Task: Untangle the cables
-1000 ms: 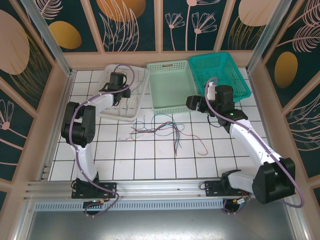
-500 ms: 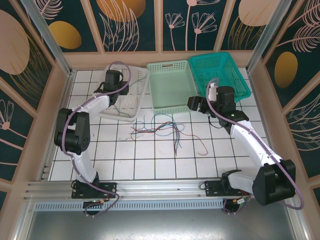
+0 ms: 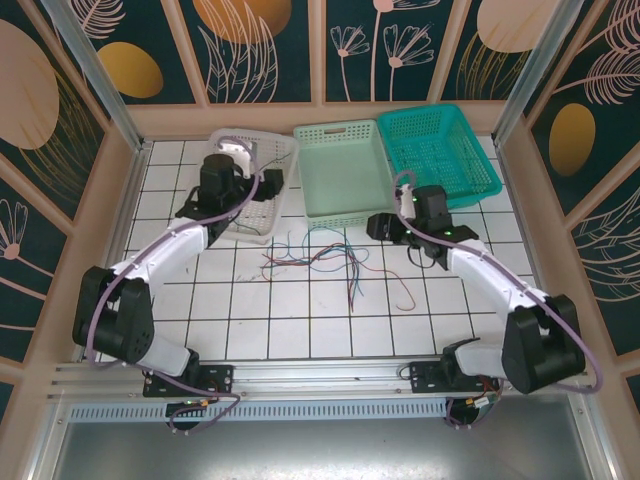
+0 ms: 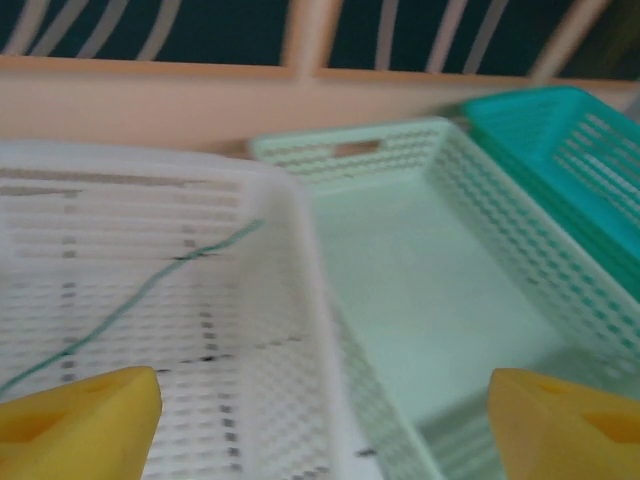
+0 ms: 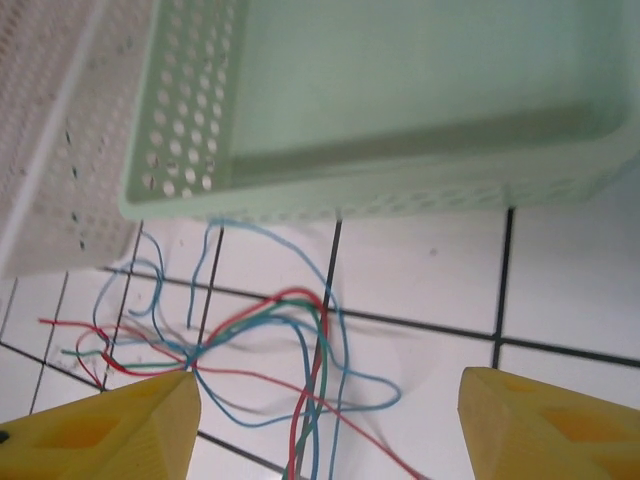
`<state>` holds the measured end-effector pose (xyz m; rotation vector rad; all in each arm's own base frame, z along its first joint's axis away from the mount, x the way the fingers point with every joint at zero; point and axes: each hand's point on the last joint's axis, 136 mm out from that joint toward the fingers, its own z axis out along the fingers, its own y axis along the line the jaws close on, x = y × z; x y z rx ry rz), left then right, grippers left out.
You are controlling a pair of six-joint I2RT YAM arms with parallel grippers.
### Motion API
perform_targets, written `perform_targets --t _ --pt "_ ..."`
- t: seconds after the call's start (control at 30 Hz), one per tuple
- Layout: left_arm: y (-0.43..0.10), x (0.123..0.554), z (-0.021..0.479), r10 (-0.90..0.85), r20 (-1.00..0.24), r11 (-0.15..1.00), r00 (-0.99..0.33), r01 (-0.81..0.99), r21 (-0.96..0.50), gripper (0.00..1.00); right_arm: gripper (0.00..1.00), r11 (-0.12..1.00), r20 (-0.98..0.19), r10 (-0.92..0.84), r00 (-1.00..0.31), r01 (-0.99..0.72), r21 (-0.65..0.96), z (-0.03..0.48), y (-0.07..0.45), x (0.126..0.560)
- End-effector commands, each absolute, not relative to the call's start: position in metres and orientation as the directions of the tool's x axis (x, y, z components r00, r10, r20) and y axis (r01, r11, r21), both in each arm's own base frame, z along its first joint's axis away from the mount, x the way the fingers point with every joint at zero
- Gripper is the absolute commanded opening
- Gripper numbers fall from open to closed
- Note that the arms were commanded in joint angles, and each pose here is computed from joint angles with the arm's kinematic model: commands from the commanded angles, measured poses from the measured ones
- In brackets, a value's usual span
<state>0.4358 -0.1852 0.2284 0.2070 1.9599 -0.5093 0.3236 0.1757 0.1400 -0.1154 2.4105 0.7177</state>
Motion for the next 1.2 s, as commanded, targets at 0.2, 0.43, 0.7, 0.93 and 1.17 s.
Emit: perform_targets --t 0.2,0.43,0.7,0.93,1.17 --pt "-0.218 0.380 0.207 -0.128 -0.858 0.794 -0.498 0.467 -0.390 0.98 0.52 0.892 -0.521 -0.024 -0.853 -0.254 0.374 0.093 0.189 0.314" --pt "-0.224 0.362 0.193 -0.112 -0.832 0.768 -0.544 0.483 -0.420 0.99 0.50 0.901 -0.454 -0.049 -0.890 -0.236 0.364 0.066 0.192 0.312" --pt "-0.230 0.358 0.186 -0.117 -0.823 0.752 -0.556 0.492 -0.439 0.99 0.39 0.909 -0.471 -0.114 -0.875 -0.283 0.306 0.059 0.189 0.308" --pt "-0.234 0.360 0.183 -0.111 -0.817 0.742 -0.566 0.500 -0.448 0.99 0.38 0.910 -0.444 -0.210 -0.871 -0.340 0.235 0.044 0.191 0.306" --pt "-0.234 0.361 0.179 -0.108 -0.814 0.745 -0.571 0.496 -0.447 0.99 0.39 0.929 -0.448 -0.232 -0.863 -0.333 0.161 0.035 0.183 0.312"
